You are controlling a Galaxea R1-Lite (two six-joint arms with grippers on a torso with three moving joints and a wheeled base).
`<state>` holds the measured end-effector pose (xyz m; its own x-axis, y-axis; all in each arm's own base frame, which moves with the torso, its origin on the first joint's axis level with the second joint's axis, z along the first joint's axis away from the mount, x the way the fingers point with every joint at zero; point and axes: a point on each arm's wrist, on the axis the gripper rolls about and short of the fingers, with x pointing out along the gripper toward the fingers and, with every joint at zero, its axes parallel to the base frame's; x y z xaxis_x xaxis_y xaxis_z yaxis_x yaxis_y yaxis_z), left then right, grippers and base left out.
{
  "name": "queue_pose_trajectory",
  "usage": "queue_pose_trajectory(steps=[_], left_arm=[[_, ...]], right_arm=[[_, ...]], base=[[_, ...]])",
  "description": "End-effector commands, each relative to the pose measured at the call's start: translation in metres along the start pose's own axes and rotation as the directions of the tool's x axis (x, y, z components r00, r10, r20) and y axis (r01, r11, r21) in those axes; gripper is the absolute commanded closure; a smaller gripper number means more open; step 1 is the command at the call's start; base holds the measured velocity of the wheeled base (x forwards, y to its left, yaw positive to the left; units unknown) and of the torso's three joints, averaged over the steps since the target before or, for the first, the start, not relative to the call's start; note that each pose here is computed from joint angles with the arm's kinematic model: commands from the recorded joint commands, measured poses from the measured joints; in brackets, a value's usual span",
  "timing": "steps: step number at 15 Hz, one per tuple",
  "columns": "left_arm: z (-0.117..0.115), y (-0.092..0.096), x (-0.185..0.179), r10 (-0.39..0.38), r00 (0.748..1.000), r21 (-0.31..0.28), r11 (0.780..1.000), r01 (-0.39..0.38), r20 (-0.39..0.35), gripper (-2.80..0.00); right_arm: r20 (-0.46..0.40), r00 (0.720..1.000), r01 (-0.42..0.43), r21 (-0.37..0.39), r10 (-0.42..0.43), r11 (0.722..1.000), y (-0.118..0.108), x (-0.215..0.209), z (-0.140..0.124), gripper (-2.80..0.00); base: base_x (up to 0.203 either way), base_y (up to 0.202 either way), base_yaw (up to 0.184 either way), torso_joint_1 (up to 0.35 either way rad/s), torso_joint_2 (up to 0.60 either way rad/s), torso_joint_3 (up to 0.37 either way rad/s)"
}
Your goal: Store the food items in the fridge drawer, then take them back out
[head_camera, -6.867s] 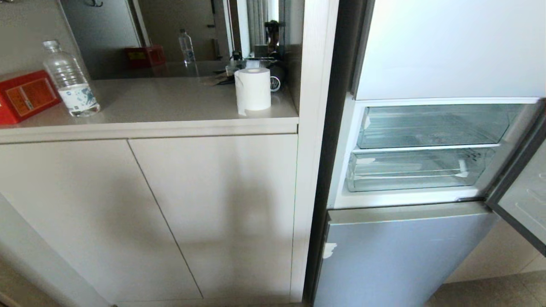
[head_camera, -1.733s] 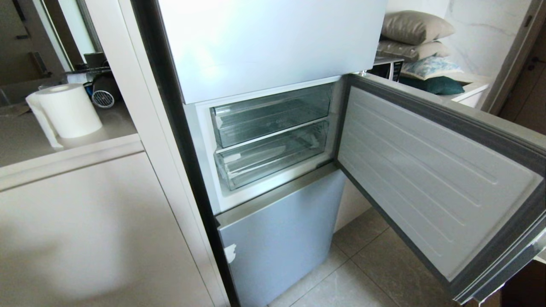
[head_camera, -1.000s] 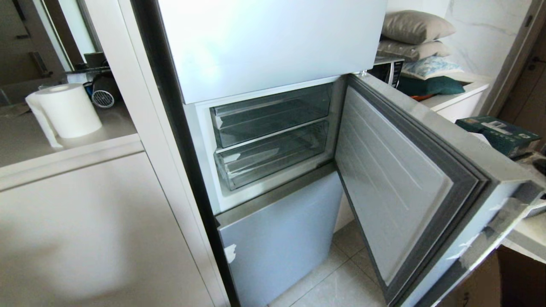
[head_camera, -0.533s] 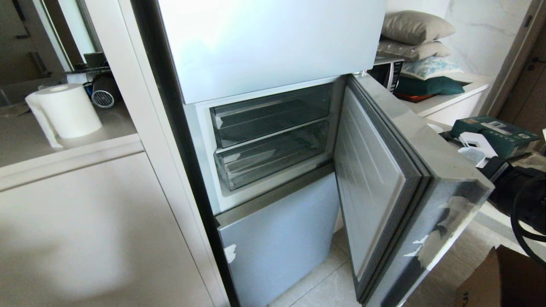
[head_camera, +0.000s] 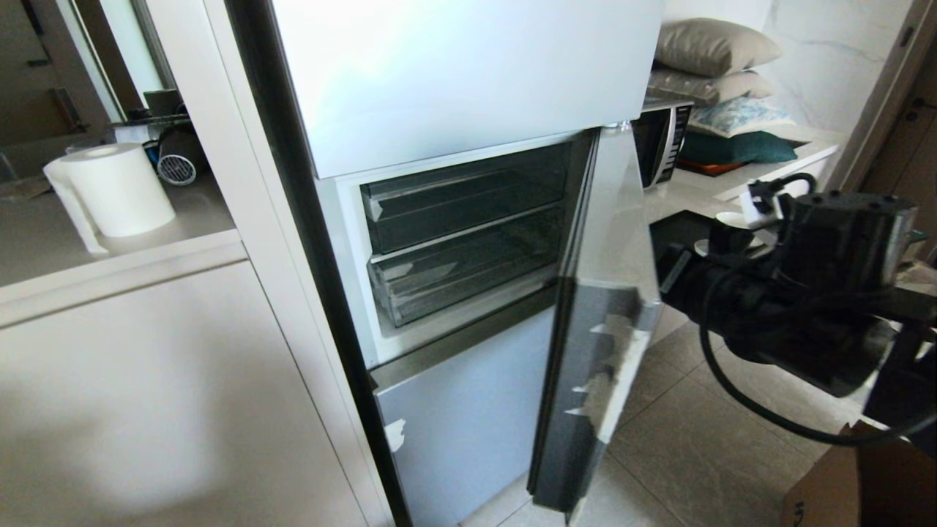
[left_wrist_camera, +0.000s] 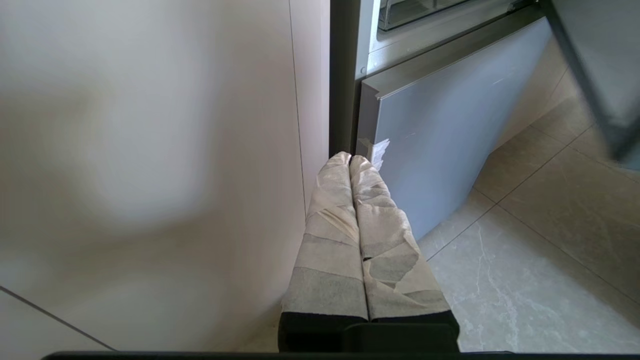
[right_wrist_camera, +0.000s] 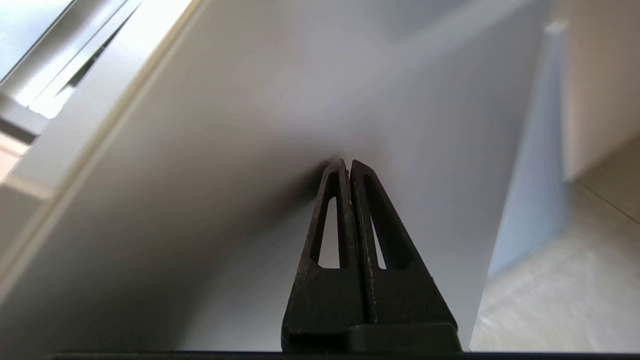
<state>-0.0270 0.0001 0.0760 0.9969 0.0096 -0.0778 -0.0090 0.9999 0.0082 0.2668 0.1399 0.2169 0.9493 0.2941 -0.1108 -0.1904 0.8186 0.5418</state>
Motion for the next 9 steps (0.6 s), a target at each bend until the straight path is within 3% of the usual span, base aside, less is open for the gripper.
queue_pose_trajectory(steps=[1, 5, 7, 9], left_arm=[[0.0, 0.0, 0.0, 0.001, 1.0, 0.0, 1.0, -0.001, 0.0, 0.0], [0.0, 0.0, 0.0, 0.001, 1.0, 0.0, 1.0, -0.001, 0.0, 0.0], [0.0, 0.0, 0.0, 0.001, 1.0, 0.0, 1.0, -0.001, 0.0, 0.0], [0.0, 0.0, 0.0, 0.001, 1.0, 0.0, 1.0, -0.001, 0.0, 0.0]], right_arm=[[-0.041, 0.999, -0.006, -0.013, 0.006, 1.0, 0.019, 0.067, -0.033, 0.0], [0.046, 0.995, -0.085, -0.025, 0.086, 0.996, 0.063, 0.145, -0.054, 0.0], [0.044, 0.995, -0.082, -0.034, 0.084, 0.996, 0.068, 0.154, -0.06, 0.0], [0.026, 0.996, -0.087, -0.043, 0.088, 0.995, 0.075, 0.129, -0.052, 0.0]], base=[[0.0, 0.0, 0.0, 0.0, 0.0, 0.0], [0.0, 0.0, 0.0, 0.0, 0.0, 0.0], [0.0, 0.0, 0.0, 0.0, 0.0, 0.0], [0.0, 0.0, 0.0, 0.0, 0.0, 0.0]])
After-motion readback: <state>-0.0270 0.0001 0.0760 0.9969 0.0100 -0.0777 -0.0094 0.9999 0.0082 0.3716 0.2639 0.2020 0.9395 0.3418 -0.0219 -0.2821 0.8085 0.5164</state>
